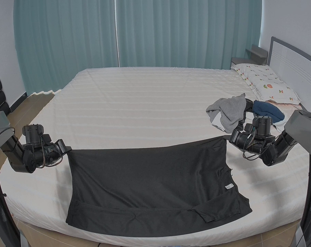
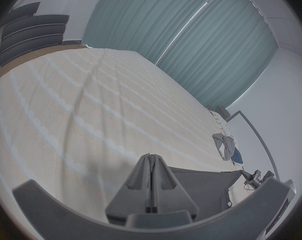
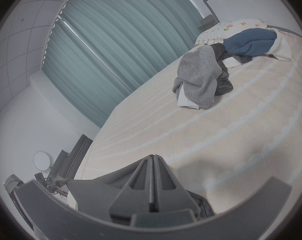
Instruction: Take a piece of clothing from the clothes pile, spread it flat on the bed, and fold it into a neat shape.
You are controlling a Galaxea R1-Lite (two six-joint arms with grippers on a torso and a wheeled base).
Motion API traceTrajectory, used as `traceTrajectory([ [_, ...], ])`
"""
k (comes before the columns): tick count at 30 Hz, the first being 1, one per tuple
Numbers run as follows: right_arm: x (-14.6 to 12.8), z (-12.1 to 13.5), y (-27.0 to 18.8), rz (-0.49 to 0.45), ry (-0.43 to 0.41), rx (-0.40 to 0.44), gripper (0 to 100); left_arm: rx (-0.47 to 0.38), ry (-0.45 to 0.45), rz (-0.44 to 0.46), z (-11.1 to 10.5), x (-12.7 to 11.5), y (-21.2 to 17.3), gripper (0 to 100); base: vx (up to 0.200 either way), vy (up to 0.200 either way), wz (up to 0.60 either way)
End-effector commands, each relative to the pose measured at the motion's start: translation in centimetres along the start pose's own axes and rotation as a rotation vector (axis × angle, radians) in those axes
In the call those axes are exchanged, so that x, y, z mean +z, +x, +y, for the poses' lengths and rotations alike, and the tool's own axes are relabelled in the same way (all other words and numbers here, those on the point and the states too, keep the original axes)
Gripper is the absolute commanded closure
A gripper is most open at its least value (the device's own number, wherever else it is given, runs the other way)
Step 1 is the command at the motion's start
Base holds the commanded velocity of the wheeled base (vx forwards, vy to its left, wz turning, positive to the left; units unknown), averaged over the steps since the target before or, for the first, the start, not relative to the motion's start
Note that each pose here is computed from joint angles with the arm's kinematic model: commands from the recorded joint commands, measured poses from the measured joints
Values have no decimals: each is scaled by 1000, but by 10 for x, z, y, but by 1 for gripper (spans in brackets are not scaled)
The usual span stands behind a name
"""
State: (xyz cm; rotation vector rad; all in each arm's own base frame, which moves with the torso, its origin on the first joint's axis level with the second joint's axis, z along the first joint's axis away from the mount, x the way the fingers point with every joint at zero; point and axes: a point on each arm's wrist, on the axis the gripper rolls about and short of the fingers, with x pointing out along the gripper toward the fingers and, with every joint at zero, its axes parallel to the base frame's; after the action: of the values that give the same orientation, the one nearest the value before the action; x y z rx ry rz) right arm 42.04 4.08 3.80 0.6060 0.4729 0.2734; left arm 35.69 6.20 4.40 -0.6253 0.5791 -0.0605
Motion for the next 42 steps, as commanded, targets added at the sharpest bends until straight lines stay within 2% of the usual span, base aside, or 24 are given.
traceTrajectory([
  [1,6,1,0,-19,0,7,100,1,-1,11,1,-4,1,100,0,0,0],
  [21,13,3,-3,-45,33,7,100,-11,-3,-9,3,-1,11,100,0,0,0],
  [33,-2,1,-23,29,42,-19,100,12,32,27,6,-12,5,100,0,0,0],
  [42,-12,-1,-54,86,6,-31,100,21,64,42,3,-20,-12,100,0,0,0],
])
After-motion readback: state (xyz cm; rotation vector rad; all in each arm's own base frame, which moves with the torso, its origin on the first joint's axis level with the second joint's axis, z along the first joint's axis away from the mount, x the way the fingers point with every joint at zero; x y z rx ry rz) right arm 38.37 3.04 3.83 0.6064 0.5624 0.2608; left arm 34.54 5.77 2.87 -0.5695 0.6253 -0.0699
